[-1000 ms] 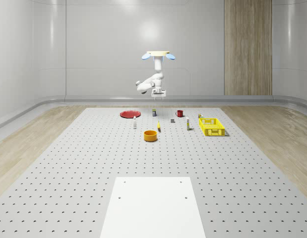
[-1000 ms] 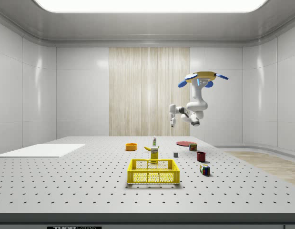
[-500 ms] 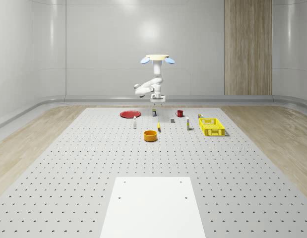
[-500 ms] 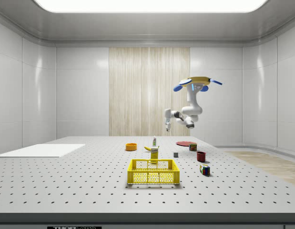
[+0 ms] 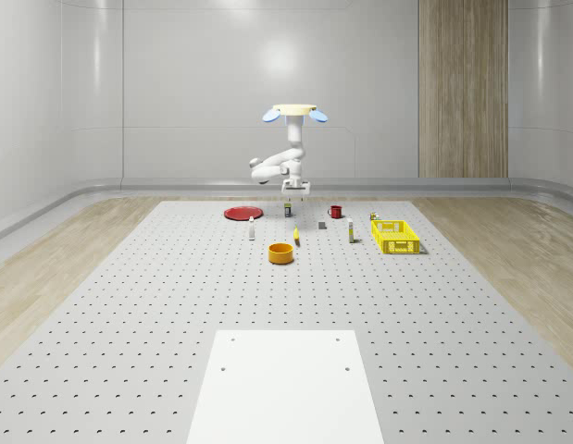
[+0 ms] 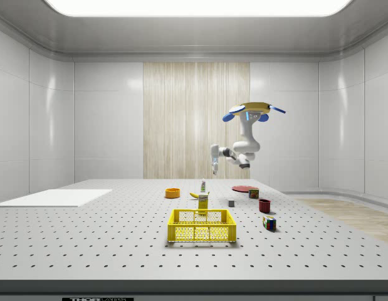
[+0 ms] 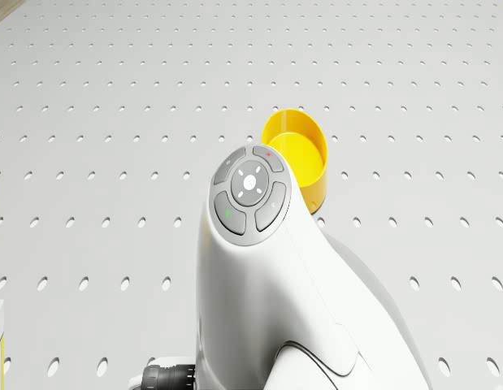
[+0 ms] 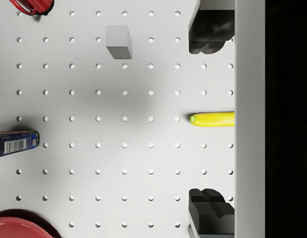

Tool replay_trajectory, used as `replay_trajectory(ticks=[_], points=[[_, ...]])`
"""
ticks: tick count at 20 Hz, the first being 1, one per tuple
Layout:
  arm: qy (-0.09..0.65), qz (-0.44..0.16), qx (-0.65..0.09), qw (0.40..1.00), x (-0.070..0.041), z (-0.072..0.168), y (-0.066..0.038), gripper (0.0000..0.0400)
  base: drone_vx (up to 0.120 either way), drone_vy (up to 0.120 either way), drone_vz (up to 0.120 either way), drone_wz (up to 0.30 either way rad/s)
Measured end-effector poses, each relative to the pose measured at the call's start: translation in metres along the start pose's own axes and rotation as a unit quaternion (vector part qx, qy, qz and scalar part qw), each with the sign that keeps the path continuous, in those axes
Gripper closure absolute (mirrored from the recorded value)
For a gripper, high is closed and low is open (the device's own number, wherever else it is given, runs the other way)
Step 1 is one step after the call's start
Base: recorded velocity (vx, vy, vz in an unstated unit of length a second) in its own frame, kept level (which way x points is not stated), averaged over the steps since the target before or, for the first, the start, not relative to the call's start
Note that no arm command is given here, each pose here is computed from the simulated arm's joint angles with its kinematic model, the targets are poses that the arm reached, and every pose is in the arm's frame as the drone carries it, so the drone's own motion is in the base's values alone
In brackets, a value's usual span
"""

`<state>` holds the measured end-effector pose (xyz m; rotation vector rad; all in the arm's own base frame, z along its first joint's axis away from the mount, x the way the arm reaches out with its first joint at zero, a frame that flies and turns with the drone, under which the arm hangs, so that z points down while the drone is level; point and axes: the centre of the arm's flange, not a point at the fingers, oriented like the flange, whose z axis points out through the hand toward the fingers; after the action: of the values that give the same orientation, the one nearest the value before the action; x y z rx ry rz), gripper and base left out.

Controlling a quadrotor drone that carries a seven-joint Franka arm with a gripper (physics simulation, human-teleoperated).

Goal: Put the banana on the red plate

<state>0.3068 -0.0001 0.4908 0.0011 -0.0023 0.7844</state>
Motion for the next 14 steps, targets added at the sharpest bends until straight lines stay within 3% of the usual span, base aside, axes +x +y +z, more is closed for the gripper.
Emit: replay_trajectory(ticks=[14], points=[[0.000,0.000,0.000,1.000,0.0000,0.0000,0.0000,0.0000,0.120,0.000,-0.120,0.000]])
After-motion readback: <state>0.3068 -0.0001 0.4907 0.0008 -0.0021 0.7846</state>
